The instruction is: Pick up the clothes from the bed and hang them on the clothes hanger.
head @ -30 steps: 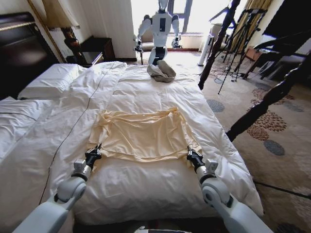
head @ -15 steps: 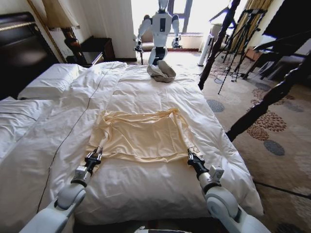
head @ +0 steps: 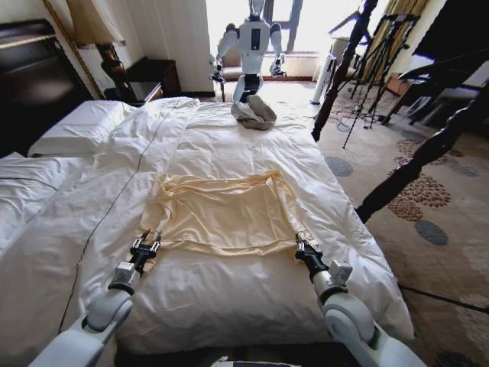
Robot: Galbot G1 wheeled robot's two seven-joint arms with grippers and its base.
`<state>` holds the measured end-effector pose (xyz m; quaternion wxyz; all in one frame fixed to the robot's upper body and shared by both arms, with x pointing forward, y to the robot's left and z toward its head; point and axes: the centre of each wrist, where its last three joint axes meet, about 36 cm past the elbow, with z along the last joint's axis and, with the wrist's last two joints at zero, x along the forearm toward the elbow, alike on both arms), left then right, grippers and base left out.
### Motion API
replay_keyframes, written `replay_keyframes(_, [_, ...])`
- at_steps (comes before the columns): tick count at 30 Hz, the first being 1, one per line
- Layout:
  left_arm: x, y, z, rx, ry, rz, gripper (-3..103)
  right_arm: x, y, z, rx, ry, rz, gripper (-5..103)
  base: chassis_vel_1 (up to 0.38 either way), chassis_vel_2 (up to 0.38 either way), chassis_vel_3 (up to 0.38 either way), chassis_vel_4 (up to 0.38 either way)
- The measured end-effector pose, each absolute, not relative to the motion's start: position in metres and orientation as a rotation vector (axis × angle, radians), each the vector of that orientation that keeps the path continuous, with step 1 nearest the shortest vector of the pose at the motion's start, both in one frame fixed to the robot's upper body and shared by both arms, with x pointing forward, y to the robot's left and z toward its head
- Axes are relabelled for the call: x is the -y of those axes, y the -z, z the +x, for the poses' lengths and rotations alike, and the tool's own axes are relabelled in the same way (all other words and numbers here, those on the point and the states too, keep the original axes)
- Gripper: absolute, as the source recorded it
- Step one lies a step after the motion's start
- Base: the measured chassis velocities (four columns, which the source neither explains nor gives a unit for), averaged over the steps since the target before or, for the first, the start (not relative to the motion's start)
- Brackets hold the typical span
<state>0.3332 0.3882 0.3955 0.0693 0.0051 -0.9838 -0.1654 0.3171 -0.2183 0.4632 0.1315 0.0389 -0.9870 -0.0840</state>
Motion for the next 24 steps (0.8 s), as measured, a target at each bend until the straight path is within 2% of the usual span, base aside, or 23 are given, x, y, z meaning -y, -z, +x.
replay_keyframes(2, [-0.3881, -0.3949, 0.3324, 2.958, 0.489, 0.007, 34, 0.2187, -0.4633, 0.3172, 2.866, 0.243, 0.111, 0, 0.0, 0.0, 0.0, 0.0])
replay_keyframes(5, [-0.3876, -0.3931, 0.3304, 2.95, 0.454, -0.011, 23, 0.2197, -0.4629, 0.3169, 2.868, 0.241, 0.106, 0, 0.0, 0.0, 0.0, 0.0])
replay_keyframes(7, [-0.3876, -0.3928, 0.3302, 2.95, 0.443, -0.012, 23, 0.2198, -0.4625, 0.3168, 2.869, 0.24, 0.104, 0, 0.0, 0.0, 0.0, 0.0])
replay_keyframes(11, [-0.3875, -0.3917, 0.3306, 2.955, 0.402, 0.001, 6, 0.2205, -0.4612, 0.3164, 2.872, 0.235, 0.098, 0, 0.0, 0.0, 0.0, 0.0])
replay_keyframes(13, [-0.3874, -0.3918, 0.3308, 2.957, 0.401, 0.006, 3, 0.2206, -0.4611, 0.3163, 2.873, 0.235, 0.097, 0, 0.0, 0.0, 0.0, 0.0])
replay_keyframes(24, [-0.3854, -0.4009, 0.3224, 2.974, 0.407, 0.012, 0, 0.2201, -0.4703, 0.3111, 2.892, 0.261, 0.106, 0, 0.0, 0.0, 0.0, 0.0])
